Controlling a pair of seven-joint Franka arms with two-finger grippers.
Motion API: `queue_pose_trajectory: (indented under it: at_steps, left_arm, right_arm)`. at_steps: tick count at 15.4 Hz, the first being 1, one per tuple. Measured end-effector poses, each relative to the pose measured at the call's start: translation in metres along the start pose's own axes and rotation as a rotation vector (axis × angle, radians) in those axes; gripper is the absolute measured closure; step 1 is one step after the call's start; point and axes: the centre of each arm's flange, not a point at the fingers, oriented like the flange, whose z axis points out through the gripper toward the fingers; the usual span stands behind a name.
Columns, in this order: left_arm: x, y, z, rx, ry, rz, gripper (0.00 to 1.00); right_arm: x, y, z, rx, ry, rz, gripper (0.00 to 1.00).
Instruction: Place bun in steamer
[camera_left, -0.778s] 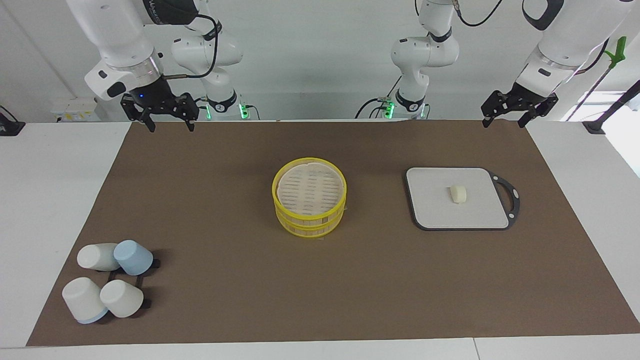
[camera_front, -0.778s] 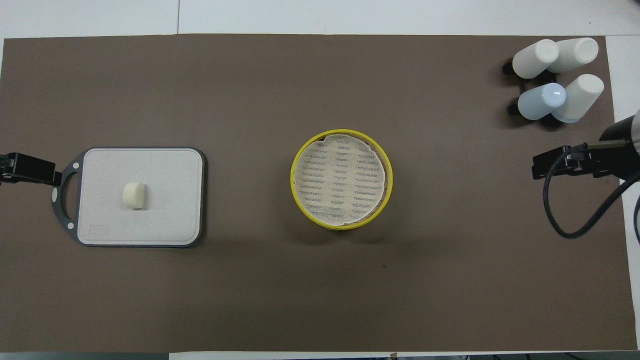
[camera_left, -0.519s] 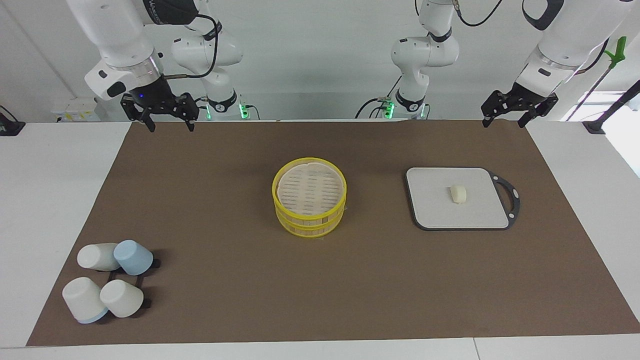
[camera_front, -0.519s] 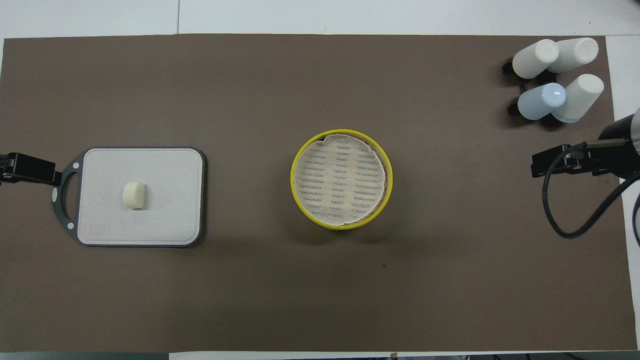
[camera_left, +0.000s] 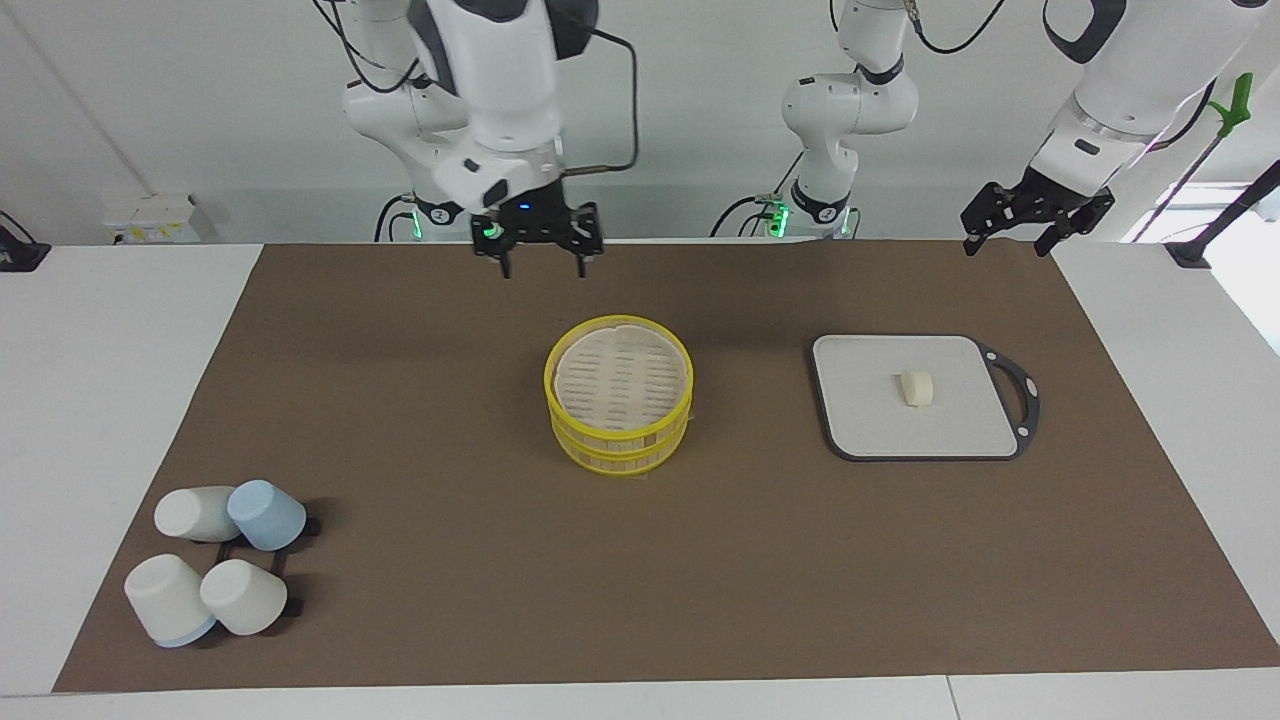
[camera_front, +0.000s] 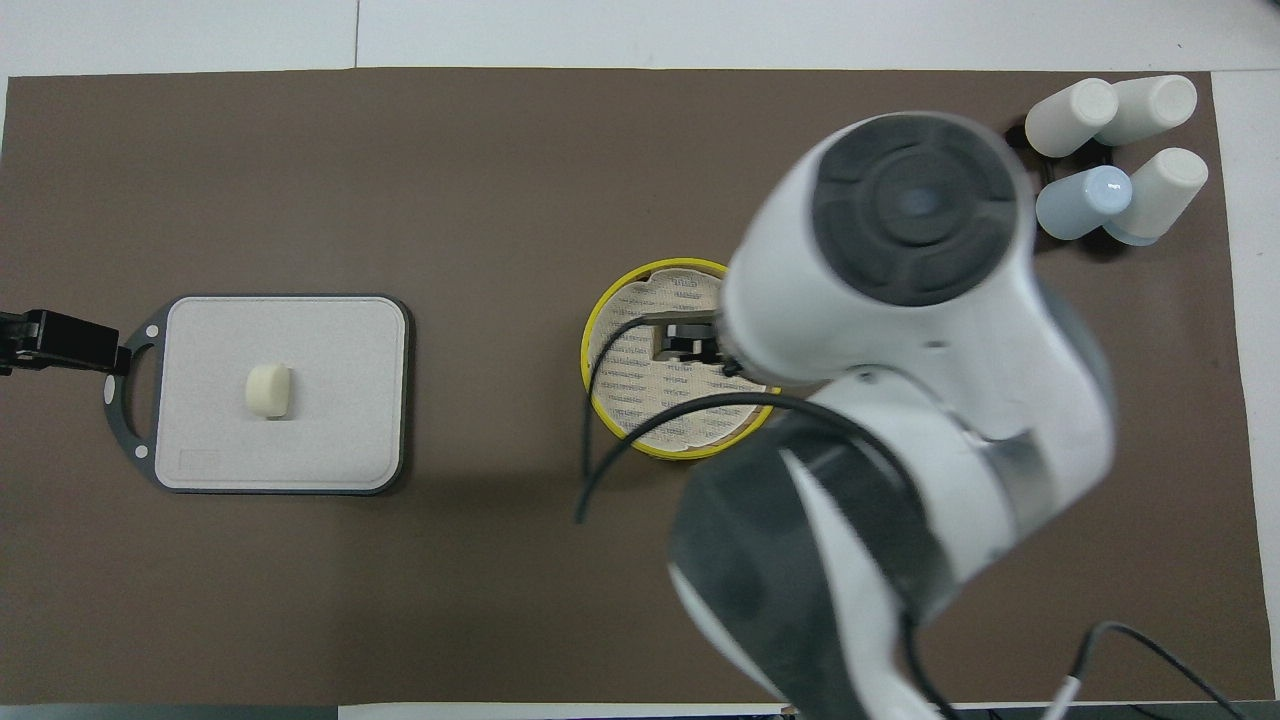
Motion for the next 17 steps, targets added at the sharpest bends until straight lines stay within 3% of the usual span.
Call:
queue_pose_trajectory:
  at_steps: [3,6,10,13,17]
  left_arm:
    - [-0.004,-0.002,0.07,0.001,0.045,0.042,0.0]
    - [-0.013,-0.005,0.159,0.002,0.052,0.09,0.0]
    - [-0.014,-0.004,0.24,0.011,0.078,0.12,0.0]
    - [-0.007,-0.005,0.279,0.019,0.098,0.125,0.0]
    - [-0.006,-0.005,0.299,0.024,0.118,0.129,0.05]
  right_arm:
    - [-0.003,-0.077,0.066,0.052,0.038,0.008,0.0]
    - [0.004,-0.09,0.12,0.063,0.022,0.0,0.0]
    - [-0.011,-0.09,0.173,0.053,0.014,-0.023,0.0]
    - [-0.027,-0.093,0.186,0.048,0.011,-0.044,0.12]
    - [-0.031,-0.092,0.18,0.039,0.022,-0.059,0.56]
